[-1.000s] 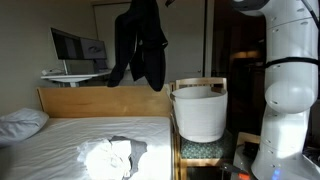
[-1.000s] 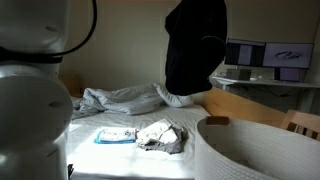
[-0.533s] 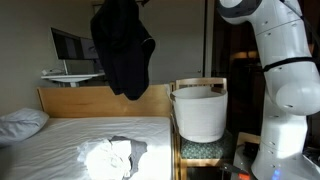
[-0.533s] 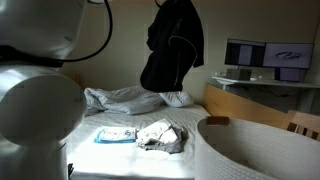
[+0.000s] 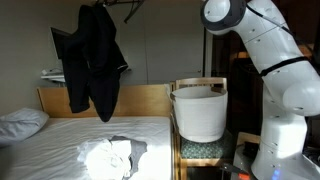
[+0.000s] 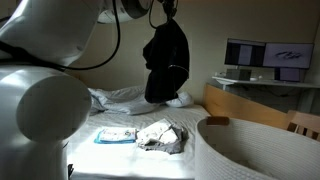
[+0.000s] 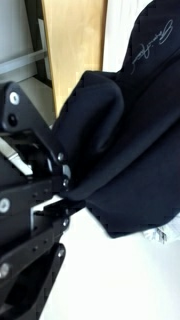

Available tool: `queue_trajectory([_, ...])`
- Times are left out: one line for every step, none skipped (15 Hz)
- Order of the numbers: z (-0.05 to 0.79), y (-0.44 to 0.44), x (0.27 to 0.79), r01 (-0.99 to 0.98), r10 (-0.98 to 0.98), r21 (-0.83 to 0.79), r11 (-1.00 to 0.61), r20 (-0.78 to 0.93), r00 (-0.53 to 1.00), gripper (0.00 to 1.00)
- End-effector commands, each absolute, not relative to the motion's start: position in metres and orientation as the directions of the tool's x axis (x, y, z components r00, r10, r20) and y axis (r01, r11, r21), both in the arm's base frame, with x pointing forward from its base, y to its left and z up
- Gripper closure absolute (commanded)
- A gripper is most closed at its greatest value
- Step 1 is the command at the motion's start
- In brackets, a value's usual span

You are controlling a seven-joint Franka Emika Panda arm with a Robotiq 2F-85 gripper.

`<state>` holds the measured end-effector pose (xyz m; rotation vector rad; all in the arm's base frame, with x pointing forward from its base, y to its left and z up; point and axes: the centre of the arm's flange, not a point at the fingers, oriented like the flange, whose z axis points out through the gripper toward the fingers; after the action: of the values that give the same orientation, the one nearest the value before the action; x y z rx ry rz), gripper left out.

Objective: Remove the clothing from the laundry basket and put them on the bed.

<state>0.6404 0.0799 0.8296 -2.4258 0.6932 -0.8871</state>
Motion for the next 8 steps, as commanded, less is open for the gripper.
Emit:
queue_trajectory([0.877, 0.086, 0.643, -0.278, -0.610, -0.593, -0.755, 0.483, 0.627, 0.51])
queue_trajectory([0.887, 0.088, 0.634, -0.267, -0.611, -0.599, -0.755, 0.496, 0.617, 0.44])
queue_trajectory([0.894, 0.087, 0.629, -0.255, -0.610, -0.604, -0.755, 0.504, 0.611, 0.38])
queue_trajectory([0.901, 0.087, 0.623, -0.245, -0.612, -0.610, -0.754, 0.515, 0.600, 0.31])
queue_trajectory([0.906, 0.086, 0.618, -0.235, -0.611, -0.614, -0.753, 0.522, 0.595, 0.25])
queue_trajectory([0.913, 0.086, 0.613, -0.227, -0.608, -0.614, -0.756, 0.529, 0.592, 0.19])
queue_trajectory([0.917, 0.084, 0.609, -0.220, -0.607, -0.616, -0.756, 0.535, 0.588, 0.12])
queue_trajectory([0.919, 0.081, 0.608, -0.218, -0.602, -0.613, -0.759, 0.535, 0.593, 0.06])
